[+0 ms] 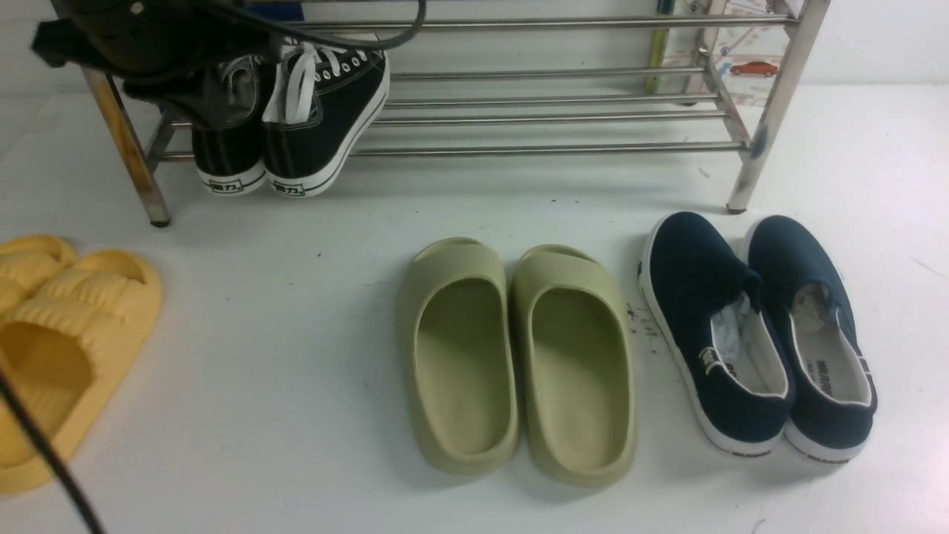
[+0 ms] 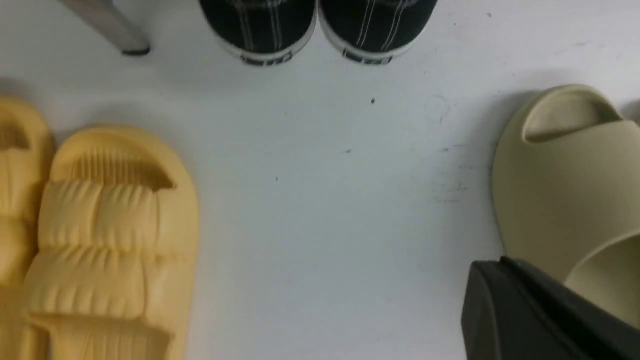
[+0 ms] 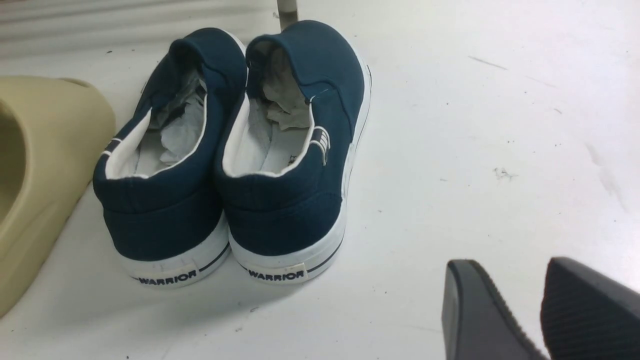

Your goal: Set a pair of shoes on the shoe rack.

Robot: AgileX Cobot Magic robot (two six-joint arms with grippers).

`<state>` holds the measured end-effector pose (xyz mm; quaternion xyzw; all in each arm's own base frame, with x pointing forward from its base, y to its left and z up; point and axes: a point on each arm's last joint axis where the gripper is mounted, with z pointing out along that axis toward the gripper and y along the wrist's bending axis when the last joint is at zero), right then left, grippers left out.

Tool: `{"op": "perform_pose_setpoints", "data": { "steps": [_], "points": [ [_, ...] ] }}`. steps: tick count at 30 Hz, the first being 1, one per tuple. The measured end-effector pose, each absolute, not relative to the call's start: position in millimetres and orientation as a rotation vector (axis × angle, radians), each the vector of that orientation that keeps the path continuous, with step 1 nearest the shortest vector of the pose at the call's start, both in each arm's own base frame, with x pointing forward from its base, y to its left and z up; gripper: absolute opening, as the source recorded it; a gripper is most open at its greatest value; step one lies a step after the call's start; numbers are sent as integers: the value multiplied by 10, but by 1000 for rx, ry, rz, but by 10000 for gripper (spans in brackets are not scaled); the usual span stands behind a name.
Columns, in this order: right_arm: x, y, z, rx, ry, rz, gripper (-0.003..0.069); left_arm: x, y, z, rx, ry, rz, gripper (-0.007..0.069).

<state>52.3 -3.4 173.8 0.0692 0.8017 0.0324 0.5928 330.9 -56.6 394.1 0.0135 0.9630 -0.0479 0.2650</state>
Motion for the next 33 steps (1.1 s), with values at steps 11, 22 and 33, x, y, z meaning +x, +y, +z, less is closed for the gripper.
{"op": "perform_pose_setpoints", "data": {
  "steps": [11,22,33],
  "points": [
    [523,-34,1738,161,1864,75,239,1884,-402,3710,-20,2496,-278,-13],
    [523,-34,1738,161,1864,75,239,1016,-263,3729,-34,2352,-317,-13],
    [523,-34,1738,161,1864,75,239,519,-161,3752,64,2340,-249,-13]
  ]
}}
